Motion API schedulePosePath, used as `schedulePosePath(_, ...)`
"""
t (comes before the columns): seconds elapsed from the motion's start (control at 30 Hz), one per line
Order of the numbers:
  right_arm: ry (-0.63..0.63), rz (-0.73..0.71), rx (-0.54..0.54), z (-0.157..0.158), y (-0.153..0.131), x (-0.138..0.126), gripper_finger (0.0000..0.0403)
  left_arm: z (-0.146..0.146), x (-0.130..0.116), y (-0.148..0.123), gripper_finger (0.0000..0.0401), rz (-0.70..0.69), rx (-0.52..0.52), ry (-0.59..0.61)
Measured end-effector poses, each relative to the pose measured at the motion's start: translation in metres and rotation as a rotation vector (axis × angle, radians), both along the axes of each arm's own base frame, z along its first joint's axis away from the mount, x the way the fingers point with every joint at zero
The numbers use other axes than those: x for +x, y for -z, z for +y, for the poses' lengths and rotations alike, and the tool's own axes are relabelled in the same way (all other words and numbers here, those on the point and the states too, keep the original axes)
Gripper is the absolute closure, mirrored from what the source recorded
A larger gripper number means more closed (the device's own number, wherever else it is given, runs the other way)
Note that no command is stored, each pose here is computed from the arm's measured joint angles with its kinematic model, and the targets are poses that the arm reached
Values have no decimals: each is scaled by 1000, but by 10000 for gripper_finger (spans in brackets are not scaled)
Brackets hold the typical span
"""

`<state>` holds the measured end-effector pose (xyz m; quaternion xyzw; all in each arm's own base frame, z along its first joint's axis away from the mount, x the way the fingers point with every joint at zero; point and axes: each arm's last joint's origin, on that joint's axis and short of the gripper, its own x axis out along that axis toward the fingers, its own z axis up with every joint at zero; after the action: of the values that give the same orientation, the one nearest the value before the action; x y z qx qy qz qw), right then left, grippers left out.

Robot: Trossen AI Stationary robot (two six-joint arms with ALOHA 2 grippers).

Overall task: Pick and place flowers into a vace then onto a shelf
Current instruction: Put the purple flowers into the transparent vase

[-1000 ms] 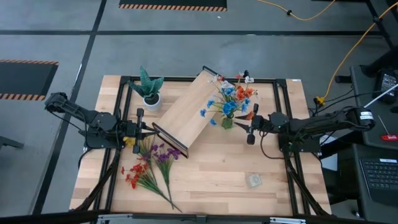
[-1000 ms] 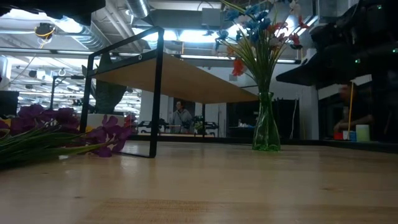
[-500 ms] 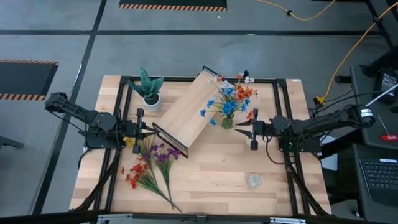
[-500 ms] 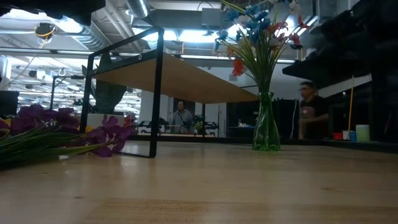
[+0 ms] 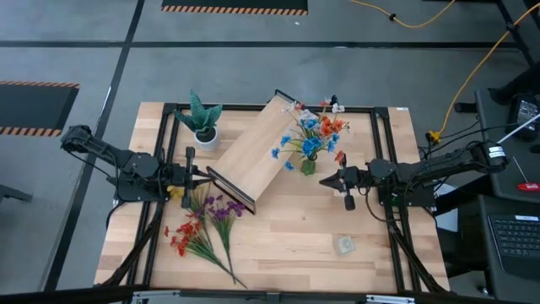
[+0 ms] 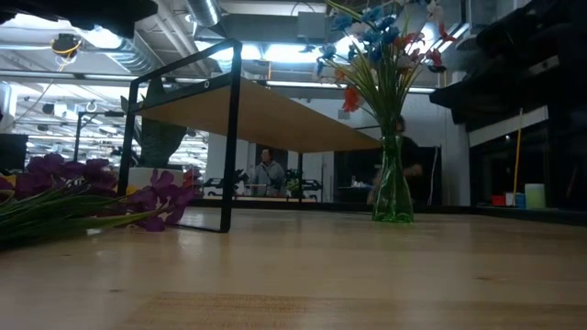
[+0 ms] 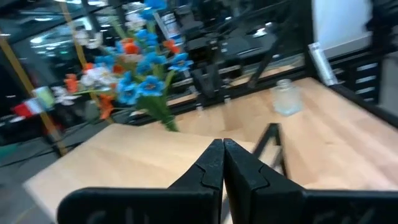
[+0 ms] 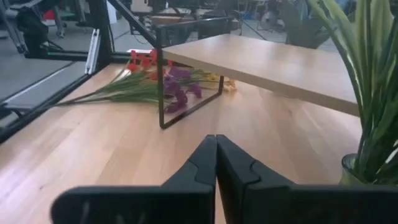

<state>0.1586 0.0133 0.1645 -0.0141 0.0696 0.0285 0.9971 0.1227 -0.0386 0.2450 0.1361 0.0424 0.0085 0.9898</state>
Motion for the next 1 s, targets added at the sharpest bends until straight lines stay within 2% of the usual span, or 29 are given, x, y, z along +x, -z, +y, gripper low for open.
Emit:
schedulePosePath(0.1,15,0,10,0,0,0,397,-1,0,0,398,2,-34,46)
schedulePosePath(0.2,21,0,1,-1,0,0,400,-1,0,0,398,4,-52,41)
schedulePosePath(0.37,4,2,29,3,0,0,401,-1,6,10,399,82,-84,-69)
schedulePosePath(0.53,-48,32,46,13,3,-2,401,-7,17,18,399,154,-212,-97)
schedulePosePath(0.8,-61,113,30,23,10,-6,401,-38,49,-22,399,187,-245,-136)
schedulePosePath(0.93,-96,113,6,27,11,-7,401,-58,65,-46,399,276,-236,-240)
schedulePosePath(1.0,-111,111,-15,29,11,-7,401,-67,73,-60,399,314,-269,-301)
